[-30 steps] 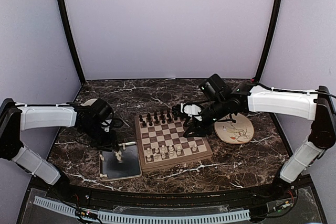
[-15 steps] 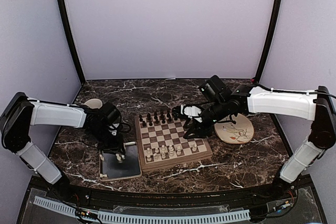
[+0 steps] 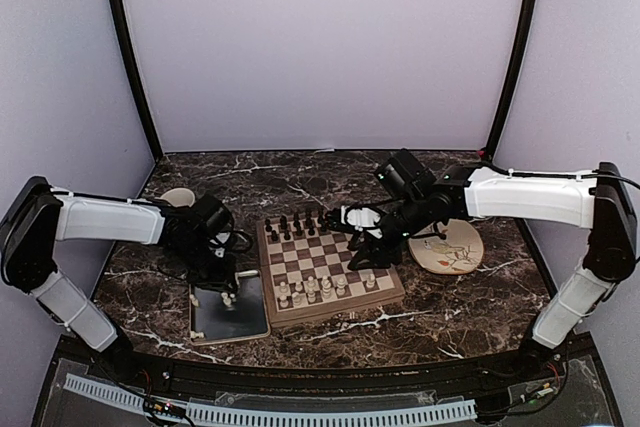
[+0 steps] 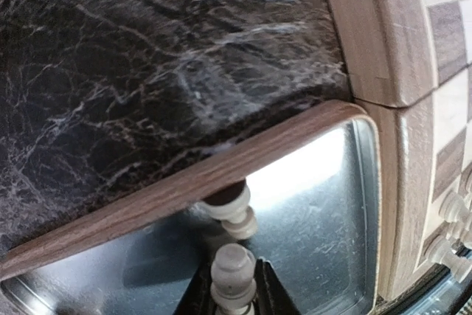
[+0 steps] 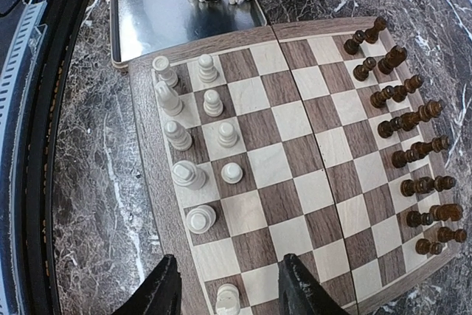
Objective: Set up the chess pieces on the board
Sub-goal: Pick up the chess pile from the storage box, then pass from the left arm to the right
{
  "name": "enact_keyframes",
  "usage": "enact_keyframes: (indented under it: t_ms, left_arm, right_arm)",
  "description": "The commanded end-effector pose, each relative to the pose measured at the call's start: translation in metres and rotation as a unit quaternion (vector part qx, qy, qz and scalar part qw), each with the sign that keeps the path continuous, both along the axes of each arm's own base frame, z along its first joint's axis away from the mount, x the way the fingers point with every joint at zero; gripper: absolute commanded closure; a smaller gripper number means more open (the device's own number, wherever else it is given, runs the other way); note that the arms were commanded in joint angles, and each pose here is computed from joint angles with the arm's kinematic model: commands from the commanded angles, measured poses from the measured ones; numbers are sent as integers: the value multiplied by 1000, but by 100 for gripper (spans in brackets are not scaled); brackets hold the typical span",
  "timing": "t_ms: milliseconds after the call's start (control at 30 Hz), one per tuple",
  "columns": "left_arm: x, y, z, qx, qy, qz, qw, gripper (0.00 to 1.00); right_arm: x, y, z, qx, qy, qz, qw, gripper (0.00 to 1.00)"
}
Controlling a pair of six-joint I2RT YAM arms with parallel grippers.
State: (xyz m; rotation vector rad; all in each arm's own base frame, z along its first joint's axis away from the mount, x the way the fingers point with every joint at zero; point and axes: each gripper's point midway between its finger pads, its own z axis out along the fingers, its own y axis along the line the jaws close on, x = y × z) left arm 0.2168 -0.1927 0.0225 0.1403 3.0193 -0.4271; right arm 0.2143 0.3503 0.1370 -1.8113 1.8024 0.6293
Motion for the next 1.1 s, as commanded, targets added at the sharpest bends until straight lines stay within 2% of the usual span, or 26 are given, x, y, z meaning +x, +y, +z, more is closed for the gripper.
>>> enact_keyframes:
  t_ms: [0, 233, 533, 633, 833, 1067]
  left_arm:
    - [12, -14, 36, -21, -77, -65, 995, 87]
    - [10, -39, 73, -106, -176, -177, 962, 90]
    - [-3, -78, 126, -236, -272, -261, 896, 89]
    - [-7, -91, 137, -258, -285, -288, 877, 89]
    - [-9, -118, 148, -280, -290, -329, 854, 89]
    - [-7, -139, 161, -295, -301, -349, 837, 88]
  right_arm:
    - [-2, 9, 15, 13, -5, 13, 1000, 54]
    - [-7, 21, 53, 57, 21, 17, 998, 55]
    - [3, 57, 96, 141, 116, -1, 983, 54]
    - [10, 70, 101, 159, 159, -7, 974, 54]
    - [19, 96, 98, 172, 264, -15, 949, 54]
    - [13, 106, 90, 168, 334, -10, 927, 54]
